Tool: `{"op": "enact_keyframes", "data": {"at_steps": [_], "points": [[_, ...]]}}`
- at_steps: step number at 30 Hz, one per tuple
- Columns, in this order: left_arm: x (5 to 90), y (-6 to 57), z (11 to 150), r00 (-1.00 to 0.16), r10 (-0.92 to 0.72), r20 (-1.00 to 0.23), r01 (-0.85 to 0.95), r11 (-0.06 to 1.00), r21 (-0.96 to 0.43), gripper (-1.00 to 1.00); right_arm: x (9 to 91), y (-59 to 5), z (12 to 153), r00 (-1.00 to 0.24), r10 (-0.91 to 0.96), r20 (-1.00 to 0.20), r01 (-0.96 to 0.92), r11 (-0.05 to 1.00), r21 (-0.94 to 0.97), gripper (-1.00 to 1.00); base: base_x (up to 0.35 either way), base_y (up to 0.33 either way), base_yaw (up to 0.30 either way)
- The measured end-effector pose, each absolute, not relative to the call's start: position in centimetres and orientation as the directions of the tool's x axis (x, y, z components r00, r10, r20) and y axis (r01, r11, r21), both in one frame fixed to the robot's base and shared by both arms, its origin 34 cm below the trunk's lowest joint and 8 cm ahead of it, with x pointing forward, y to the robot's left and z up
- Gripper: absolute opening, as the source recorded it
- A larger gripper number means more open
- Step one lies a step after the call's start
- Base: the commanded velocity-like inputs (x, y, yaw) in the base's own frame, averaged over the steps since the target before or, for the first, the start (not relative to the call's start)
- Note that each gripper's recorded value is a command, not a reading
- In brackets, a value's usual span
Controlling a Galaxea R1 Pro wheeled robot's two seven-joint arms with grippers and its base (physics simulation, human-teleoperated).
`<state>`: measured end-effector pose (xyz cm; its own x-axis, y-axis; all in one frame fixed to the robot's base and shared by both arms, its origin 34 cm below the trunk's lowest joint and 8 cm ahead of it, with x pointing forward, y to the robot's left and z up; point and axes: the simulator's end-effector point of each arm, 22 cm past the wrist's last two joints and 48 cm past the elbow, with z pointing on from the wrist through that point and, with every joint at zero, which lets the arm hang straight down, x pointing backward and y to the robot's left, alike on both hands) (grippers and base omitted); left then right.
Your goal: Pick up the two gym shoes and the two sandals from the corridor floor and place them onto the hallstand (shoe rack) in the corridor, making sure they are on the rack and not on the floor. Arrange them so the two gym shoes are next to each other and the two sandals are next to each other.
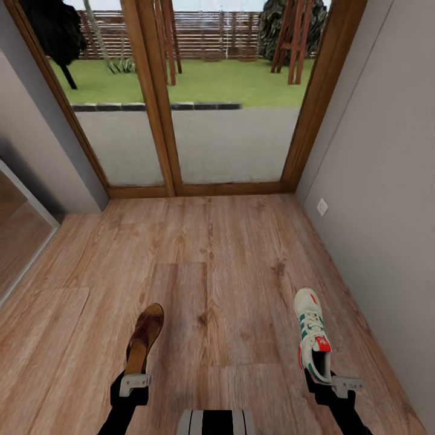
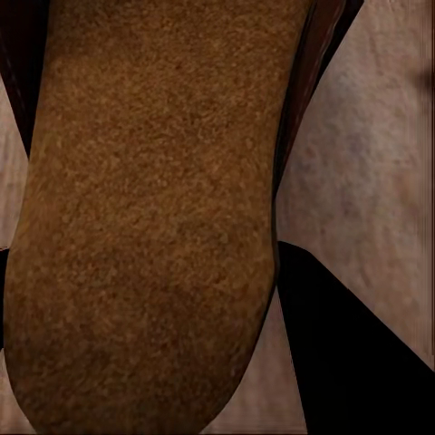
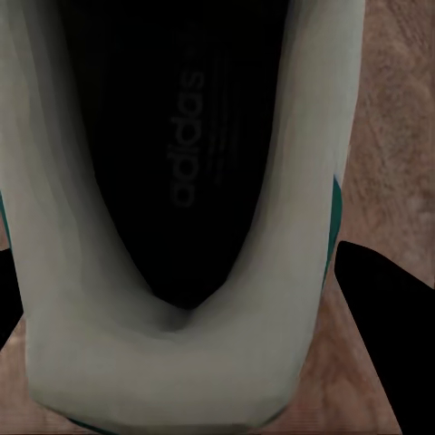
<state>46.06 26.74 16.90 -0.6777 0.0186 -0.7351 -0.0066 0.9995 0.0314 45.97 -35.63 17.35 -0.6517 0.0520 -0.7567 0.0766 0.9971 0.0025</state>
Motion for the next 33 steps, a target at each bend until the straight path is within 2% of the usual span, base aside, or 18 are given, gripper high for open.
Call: {"op": "enact_keyframes", "data": {"at_steps": [10,33], "points": [[42.4,29.8,17.3,-0.691,0.03,-0.722,-0.05,0.995,0.09,-1.0,43.3,-34.2,17.9,-0.643,0.072,-0.763,0.073,0.997,0.032,-1.0,0.0,0.0,0.0],[43.9,29.8,20.5,-0.636,0.022,-0.771,-0.063,0.995,0.08,-1.0,46.4,-34.1,22.3,-0.551,0.069,-0.831,0.067,0.997,0.039,-1.0,0.0,0.0,0.0]]}}
